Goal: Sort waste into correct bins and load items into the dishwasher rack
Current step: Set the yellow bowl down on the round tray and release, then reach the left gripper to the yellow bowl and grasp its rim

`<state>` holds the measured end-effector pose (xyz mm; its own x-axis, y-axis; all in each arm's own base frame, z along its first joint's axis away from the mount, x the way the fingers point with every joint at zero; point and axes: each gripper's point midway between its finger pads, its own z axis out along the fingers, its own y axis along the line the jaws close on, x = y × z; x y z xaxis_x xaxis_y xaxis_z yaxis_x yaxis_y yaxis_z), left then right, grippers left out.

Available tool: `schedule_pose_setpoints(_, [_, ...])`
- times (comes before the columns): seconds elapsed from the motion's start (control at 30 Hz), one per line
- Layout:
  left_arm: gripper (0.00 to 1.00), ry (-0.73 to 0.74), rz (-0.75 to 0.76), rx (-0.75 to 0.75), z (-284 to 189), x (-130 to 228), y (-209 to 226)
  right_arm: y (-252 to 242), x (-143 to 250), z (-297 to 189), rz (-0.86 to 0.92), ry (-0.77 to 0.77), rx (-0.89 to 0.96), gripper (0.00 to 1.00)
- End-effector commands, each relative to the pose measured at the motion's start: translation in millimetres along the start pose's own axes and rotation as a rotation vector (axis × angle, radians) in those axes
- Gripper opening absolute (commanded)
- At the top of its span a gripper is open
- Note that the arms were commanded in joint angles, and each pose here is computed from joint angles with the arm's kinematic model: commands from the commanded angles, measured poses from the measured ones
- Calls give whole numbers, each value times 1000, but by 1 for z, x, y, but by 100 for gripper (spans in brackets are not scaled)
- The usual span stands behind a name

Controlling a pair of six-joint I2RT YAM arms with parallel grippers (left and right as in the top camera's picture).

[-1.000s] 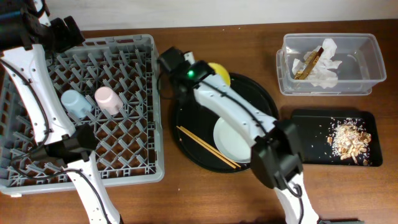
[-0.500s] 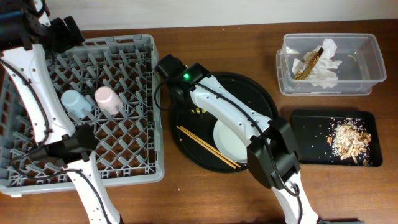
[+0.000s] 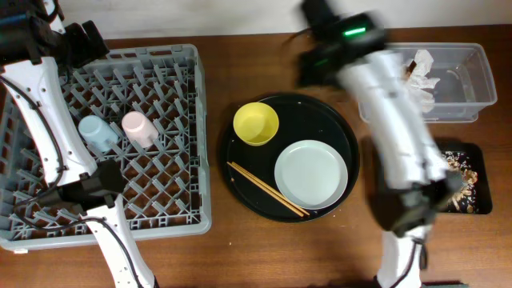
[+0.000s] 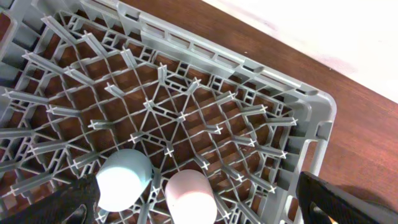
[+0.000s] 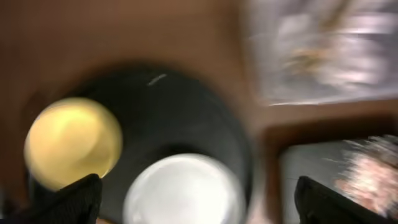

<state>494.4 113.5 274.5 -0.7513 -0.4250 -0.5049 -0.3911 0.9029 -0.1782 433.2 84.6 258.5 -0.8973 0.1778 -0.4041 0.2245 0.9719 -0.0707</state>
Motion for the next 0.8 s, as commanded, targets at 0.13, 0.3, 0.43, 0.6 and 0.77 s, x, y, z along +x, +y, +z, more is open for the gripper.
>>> schedule_pose_setpoints(0.13, [99, -19, -3, -12, -6, -3, 3, -175, -16, 6, 369, 47, 194, 99])
schedule_pose_setpoints(0.3, [99, -19, -3, -12, -6, -3, 3, -245, -10, 8, 522, 62, 261, 99])
schedule_pose_setpoints(0.43, [99, -19, -3, -12, -6, -3, 3, -279, -3, 8, 597, 68, 293, 99])
schedule_pose_setpoints(0.6, [99, -23, -20, 77, -7, -6, -13, -302, 4, 7, 649, 74, 315, 99])
schedule_pose_setpoints(0.77, [99, 99, -21, 488, -26, 15, -81, -303, 4, 7, 651, 73, 316, 99])
